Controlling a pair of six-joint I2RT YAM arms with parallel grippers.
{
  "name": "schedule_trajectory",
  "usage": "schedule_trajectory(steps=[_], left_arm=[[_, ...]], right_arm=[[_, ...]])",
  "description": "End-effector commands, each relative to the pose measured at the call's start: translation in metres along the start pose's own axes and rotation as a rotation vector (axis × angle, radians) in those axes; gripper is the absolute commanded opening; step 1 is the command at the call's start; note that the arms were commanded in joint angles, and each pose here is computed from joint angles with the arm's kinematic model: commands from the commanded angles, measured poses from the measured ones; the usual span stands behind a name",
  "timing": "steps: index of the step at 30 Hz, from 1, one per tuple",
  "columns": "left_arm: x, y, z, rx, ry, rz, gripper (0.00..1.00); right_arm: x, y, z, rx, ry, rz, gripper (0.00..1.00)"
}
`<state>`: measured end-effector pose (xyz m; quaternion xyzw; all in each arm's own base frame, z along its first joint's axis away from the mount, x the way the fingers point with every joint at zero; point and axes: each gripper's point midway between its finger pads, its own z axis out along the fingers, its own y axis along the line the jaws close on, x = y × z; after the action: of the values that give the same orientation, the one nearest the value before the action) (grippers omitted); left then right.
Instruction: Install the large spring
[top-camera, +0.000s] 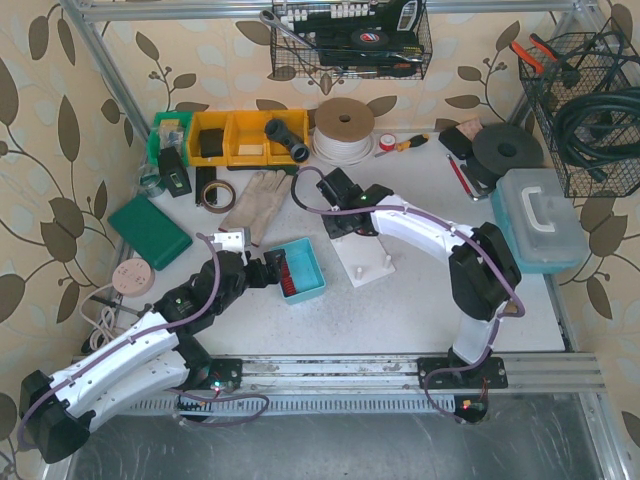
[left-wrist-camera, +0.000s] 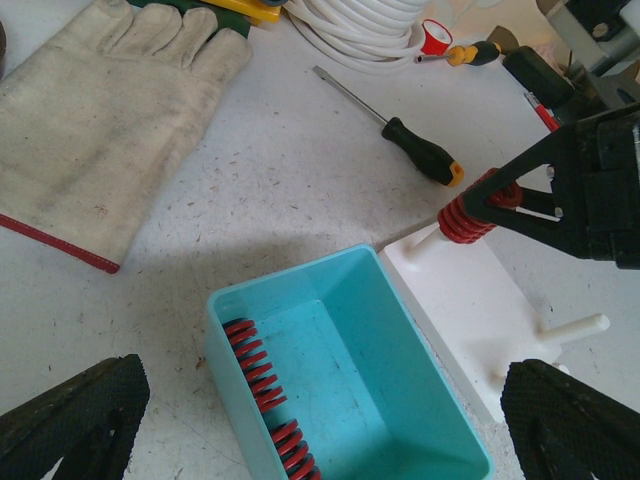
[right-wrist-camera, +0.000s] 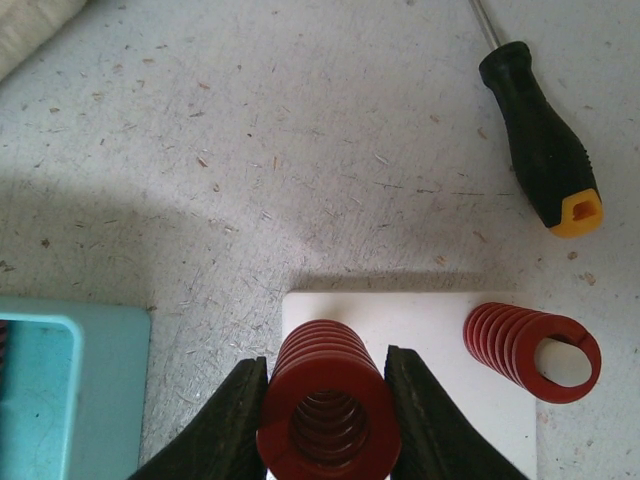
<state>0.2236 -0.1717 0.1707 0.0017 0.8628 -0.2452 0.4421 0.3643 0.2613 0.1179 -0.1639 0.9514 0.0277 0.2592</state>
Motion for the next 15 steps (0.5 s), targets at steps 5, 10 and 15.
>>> schedule_trajectory(steps=[5, 10, 15], left_arm=[[-0.022, -0.013, -0.005, 0.04, -0.054, -0.014, 0.99], [-0.022, -0.012, -0.005, 0.042, -0.056, -0.015, 0.98], [-0.022, -0.012, -0.005, 0.042, -0.058, -0.017, 0.98]], right_arm=[[0.01, -0.005, 0.011, 0.028, 0.015, -0.019, 0.0], [0.008, -0.015, 0.019, 0.039, 0.015, 0.01, 0.0], [0.002, -0.019, 0.03, 0.005, 0.009, 0.067, 0.0]])
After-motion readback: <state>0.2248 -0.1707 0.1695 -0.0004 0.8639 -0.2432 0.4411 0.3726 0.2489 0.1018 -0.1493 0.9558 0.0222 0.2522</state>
